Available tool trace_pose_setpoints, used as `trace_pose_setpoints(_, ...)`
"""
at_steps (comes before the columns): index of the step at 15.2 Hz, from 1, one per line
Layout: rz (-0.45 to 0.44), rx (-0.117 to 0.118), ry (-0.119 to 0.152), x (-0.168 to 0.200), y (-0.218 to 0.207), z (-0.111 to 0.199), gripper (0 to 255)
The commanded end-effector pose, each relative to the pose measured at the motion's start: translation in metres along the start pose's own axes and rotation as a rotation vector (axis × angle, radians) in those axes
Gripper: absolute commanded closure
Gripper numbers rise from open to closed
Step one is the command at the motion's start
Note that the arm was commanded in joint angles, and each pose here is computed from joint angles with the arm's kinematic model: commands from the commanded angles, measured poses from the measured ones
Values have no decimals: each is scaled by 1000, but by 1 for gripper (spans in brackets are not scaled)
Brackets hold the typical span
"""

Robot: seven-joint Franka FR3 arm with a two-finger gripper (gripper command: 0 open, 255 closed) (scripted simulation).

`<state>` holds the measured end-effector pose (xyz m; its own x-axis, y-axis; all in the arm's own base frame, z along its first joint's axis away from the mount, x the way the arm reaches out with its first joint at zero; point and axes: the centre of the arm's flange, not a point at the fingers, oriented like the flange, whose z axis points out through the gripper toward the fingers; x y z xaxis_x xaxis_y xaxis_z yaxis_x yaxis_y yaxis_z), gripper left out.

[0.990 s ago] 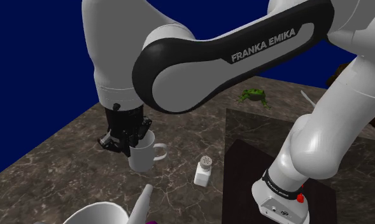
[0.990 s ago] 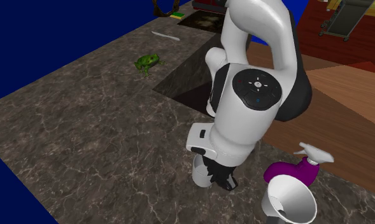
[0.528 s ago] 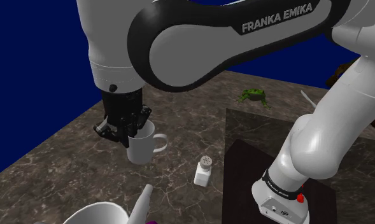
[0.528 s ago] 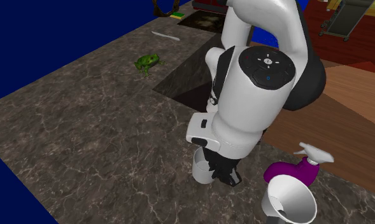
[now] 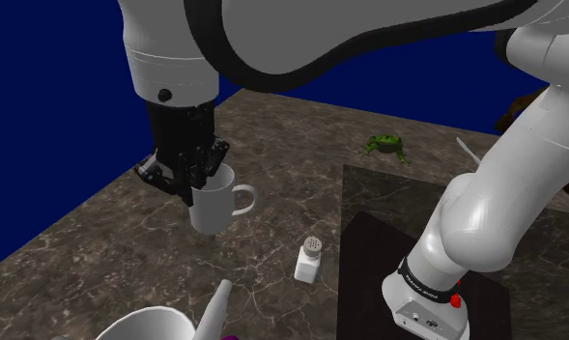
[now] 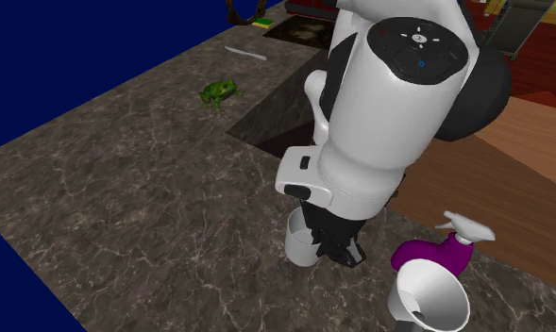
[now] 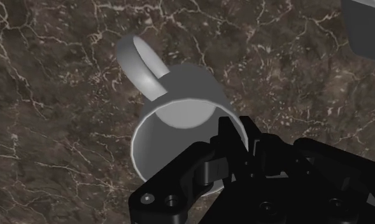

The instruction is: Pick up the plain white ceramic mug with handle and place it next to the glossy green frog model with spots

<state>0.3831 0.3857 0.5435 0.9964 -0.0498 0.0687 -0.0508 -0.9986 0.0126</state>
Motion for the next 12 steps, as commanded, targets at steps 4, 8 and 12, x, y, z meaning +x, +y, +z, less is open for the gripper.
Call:
trace_pose_setpoints(4,0,0,0,1,1,-27,255)
trace_pose_setpoints(8,0,0,0,3,1,-48,255)
trace_pose_setpoints(12,0,0,0,4,1,-69,255)
